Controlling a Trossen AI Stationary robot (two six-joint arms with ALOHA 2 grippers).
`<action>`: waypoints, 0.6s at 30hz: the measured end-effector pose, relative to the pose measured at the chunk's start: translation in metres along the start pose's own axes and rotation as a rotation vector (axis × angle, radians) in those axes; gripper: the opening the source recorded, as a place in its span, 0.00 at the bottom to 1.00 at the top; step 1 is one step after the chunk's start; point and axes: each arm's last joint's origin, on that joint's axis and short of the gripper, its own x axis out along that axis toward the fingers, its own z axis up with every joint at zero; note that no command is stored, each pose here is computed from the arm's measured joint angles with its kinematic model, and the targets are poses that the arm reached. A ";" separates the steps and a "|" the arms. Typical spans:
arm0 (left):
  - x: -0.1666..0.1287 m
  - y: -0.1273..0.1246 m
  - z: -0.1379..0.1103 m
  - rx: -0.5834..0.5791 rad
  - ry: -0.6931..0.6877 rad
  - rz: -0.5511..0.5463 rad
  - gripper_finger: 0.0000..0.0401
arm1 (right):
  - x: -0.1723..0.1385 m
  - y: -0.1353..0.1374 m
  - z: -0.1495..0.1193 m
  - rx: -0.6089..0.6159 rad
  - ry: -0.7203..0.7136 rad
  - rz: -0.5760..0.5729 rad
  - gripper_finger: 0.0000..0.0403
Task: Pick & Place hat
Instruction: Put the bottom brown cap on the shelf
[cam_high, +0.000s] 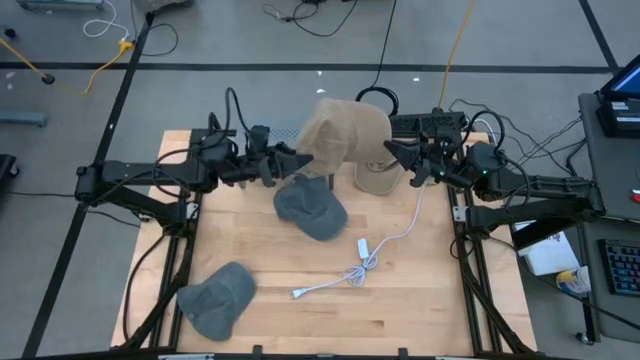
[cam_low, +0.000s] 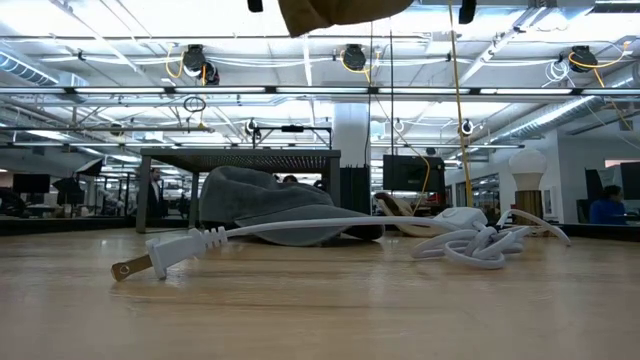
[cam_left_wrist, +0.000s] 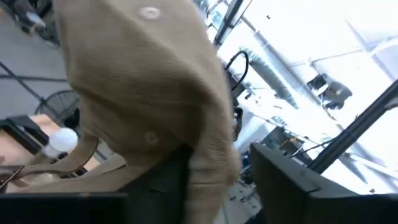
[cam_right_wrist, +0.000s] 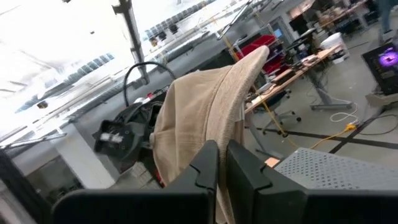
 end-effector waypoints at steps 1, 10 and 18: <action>0.000 0.000 0.000 -0.024 -0.001 0.001 0.32 | 0.000 0.000 0.000 0.000 0.001 0.002 0.02; 0.000 0.001 0.002 -0.118 0.008 -0.007 0.05 | 0.000 0.000 -0.002 -0.051 0.027 0.015 0.06; -0.004 0.003 0.022 -0.236 0.005 -0.145 0.05 | -0.004 -0.011 -0.019 -0.038 0.240 -0.056 0.35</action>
